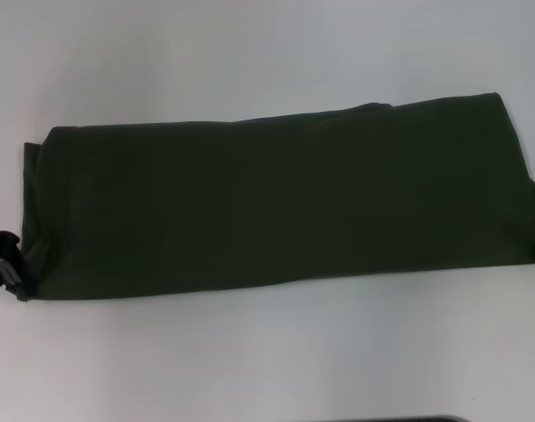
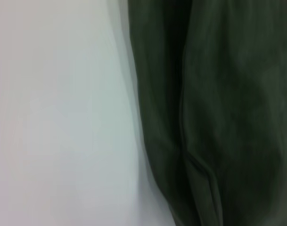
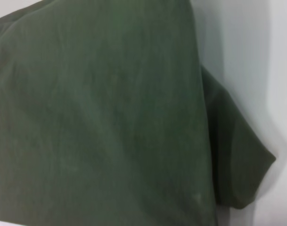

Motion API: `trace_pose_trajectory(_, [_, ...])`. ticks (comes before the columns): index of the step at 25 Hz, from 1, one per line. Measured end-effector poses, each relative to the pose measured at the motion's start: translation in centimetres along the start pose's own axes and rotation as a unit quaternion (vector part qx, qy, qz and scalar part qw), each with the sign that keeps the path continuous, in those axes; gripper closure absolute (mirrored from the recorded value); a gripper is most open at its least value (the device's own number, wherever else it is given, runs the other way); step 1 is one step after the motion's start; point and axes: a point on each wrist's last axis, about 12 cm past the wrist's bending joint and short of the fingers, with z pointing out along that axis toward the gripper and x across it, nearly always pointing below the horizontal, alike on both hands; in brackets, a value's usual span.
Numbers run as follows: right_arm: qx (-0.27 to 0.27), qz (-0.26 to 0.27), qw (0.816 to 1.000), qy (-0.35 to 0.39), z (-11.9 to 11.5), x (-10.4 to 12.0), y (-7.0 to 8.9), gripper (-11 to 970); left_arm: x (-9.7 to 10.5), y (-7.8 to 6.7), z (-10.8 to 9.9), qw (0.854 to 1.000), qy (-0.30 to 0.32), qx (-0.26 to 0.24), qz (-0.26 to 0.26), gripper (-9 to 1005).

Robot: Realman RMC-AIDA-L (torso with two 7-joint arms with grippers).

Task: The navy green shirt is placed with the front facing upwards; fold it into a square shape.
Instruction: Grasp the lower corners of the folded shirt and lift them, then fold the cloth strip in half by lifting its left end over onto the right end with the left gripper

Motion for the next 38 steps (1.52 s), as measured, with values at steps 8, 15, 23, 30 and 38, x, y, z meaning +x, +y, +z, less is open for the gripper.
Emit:
trace_pose_trajectory(8, [-0.004, 0.008, 1.000, -0.007, -0.1, 0.0, -0.1, 892, 0.0, 0.1, 0.0, 1.000, -0.002, 0.001, -0.006, 842])
trace_pose_trajectory(15, [-0.003, 0.016, 1.000, -0.027, -0.8, -0.4, -0.4, 881, 0.4, 1.2, -1.2, 0.999, -0.034, -0.009, -0.025, 836])
trace_pose_trajectory(23, [0.006, 0.040, 0.996, -0.077, -3.7, -1.2, -1.7, 707, 0.6, 2.8, -4.4, 0.994, -0.096, -0.021, -0.056, 704])
trace_pose_trajectory(30, [-0.121, -0.025, 0.979, -0.162, -6.5, -4.5, 2.3, 401, -0.8, -1.1, -6.3, 0.978, -0.156, 0.129, 0.043, 429])
trace_pose_trajectory(38, [-0.225, -0.068, 0.964, -0.122, -2.7, -7.3, 8.1, 338, -1.9, -5.3, -2.9, 0.959, -0.110, 0.249, 0.081, 444])
